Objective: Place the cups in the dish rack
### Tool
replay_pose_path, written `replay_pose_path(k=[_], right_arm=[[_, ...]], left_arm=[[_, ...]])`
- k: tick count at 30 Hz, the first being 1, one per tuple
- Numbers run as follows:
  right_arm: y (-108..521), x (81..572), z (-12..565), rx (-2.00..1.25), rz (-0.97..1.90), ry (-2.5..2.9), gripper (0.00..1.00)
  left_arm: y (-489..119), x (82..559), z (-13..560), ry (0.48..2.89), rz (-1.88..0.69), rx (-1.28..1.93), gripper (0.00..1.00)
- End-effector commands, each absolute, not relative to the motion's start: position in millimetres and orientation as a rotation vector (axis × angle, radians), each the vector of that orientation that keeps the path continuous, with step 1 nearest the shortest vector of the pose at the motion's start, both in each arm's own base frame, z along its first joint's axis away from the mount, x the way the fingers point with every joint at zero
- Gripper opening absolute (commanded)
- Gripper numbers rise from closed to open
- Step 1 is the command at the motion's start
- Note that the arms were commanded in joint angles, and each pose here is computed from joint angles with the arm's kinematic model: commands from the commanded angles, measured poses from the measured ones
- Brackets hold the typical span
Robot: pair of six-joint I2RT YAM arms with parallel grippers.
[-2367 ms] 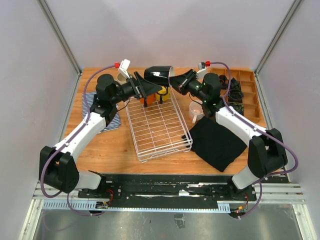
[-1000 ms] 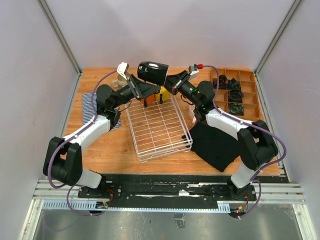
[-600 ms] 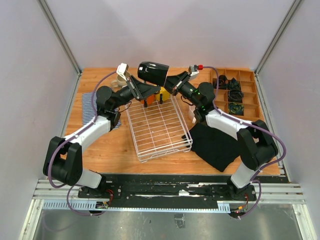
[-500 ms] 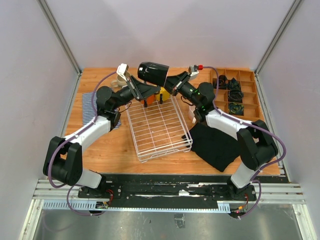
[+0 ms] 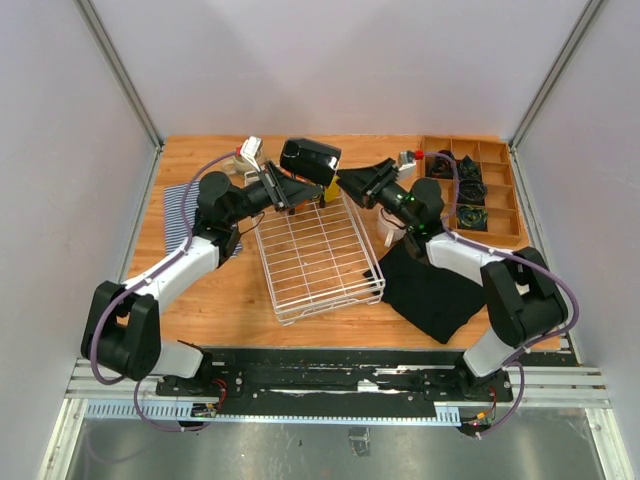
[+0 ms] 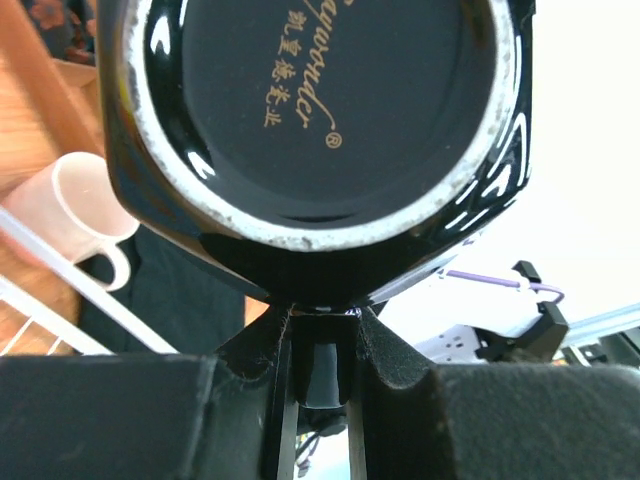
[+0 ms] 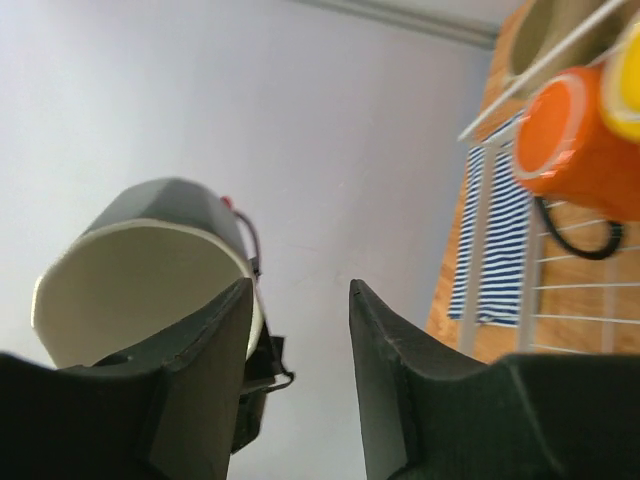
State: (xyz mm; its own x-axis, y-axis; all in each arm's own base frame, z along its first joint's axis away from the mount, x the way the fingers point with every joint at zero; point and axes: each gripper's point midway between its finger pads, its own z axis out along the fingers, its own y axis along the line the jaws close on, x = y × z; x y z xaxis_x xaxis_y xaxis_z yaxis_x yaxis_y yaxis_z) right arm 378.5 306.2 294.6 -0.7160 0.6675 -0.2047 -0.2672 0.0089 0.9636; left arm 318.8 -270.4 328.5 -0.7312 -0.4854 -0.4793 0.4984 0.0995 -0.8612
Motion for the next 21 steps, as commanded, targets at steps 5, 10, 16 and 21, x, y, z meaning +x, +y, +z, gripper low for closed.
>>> replay_pose_path(k=[5,10,16,21], right_arm=[[217.8,398.1,239.9,0.542,1.469,1.728,0.46],[186.7,398.7,235.6,0.471,1.261,1.815,0.47],[148.7,397.3,247.4,0.356,1.016,1.866,0.65],[115.9,394.8,261.1,0.301,0.842,1.898,0.99]], left_arm=[[-274.1,319.7,318.9,1.716,-1.445,0.180,0.01],[-289.5,329.4,286.2,1.862,-1.306,0.226,0.00],[-299.9,350.8,251.2,2.001,-1.140,0.216,0.00],[-302.5,366.2,228.5,2.080,-1.015,0.219,0.01]])
